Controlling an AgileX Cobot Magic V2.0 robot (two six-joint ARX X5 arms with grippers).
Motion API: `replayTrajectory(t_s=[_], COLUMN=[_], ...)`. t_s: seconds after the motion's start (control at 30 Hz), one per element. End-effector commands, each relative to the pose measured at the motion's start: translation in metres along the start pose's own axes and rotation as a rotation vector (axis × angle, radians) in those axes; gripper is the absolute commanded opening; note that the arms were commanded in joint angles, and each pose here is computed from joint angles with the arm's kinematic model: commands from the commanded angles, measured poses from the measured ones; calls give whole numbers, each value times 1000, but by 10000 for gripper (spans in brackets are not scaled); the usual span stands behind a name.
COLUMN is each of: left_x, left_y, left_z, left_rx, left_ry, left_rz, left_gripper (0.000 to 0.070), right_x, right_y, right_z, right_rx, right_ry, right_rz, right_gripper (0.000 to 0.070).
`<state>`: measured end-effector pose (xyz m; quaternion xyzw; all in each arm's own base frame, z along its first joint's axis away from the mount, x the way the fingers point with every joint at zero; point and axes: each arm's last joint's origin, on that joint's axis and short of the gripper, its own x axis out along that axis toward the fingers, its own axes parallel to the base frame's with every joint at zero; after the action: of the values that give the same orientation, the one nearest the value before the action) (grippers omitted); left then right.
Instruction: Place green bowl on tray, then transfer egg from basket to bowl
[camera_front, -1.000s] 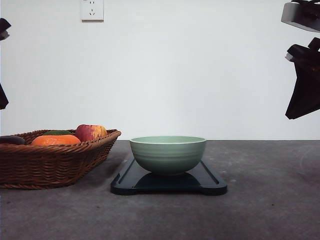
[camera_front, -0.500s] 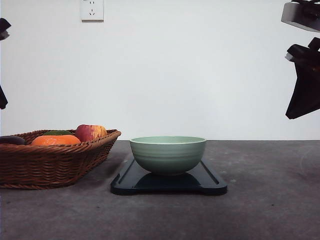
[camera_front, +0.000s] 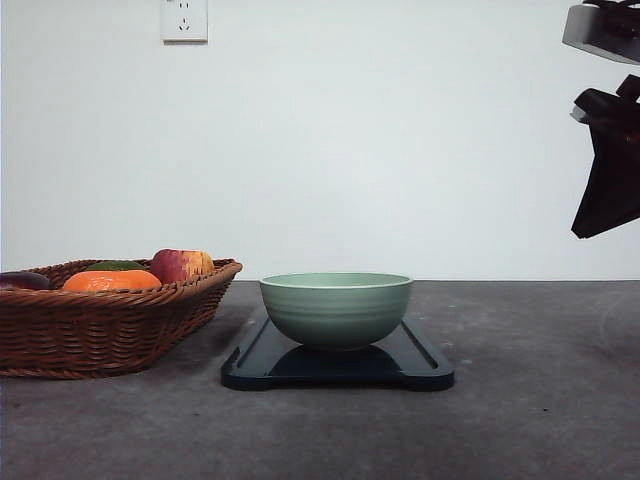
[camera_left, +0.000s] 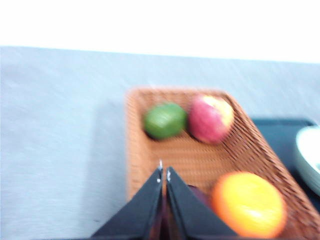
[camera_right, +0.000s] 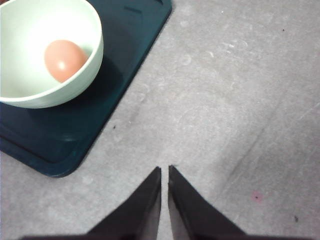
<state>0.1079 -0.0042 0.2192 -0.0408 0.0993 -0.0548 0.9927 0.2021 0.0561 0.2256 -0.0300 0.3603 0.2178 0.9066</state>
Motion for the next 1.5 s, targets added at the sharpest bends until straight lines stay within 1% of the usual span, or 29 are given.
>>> replayTrajectory(t_s=[0.0,0.1,0.27,0.47,1.17,1.37,1.47], left_x=[-2,-5,-5,0,0,0,0], left_y=[3,7,10,12,12,12,12], left_z=[-11,-28,-47,-64,-65,-65,-65], left_rx=[-20,-31,-32,-47,-53,-53,-53], left_ry=[-42,-79,-115,-84,-78,-78,-78], left_rz=[15,44,62,65,67,67,67], left_gripper=[0,0,0,0,0,0,0], right_x=[1,1,1,1,1,-5,-8], right_y=[0,0,0,0,0,4,5], right_z=[3,3,3,4,4,7,8], right_rx=[-11,-11,-11,-11,-11,-26,-55], right_ry=[-7,-7,-7,-9,-10,-48,-65], right_rz=[3,3,3,3,2,7,8], right_gripper=[16,16,16,16,16,16,16])
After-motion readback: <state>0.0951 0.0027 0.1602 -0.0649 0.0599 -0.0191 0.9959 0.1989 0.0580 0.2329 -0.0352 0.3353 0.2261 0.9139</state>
